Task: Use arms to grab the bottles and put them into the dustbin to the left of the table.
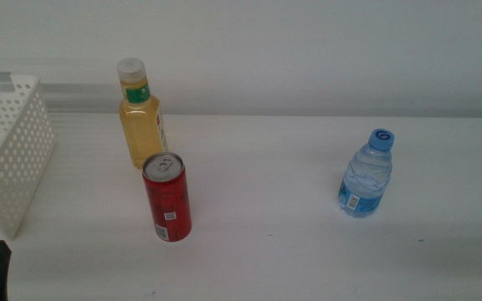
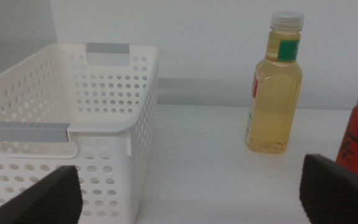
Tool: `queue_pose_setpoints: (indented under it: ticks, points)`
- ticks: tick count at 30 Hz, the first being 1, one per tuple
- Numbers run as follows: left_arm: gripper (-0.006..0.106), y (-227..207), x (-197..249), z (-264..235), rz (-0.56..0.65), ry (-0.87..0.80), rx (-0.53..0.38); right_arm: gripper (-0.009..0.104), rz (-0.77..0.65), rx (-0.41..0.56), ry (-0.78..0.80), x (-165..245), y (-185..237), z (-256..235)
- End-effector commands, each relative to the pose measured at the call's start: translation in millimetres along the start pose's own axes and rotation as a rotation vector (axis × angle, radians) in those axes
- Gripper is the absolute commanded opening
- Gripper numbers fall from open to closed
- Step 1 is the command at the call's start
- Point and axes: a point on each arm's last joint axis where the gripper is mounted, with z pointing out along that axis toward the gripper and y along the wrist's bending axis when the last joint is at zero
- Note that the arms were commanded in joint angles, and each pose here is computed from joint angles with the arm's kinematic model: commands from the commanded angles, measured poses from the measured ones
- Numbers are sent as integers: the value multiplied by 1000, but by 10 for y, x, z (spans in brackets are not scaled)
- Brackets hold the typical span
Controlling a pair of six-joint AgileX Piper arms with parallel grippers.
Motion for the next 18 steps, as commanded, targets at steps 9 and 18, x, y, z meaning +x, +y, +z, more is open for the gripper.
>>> queue_pose_setpoints:
  ticks: [9, 18]
  points:
    - [94, 1, 104, 0, 19, -11, 7, 82, -5, 6, 2, 120, -11, 2]
    - [94, -3, 75, -1, -2, -43, 11, 82, -5, 6, 2, 120, -11, 2]
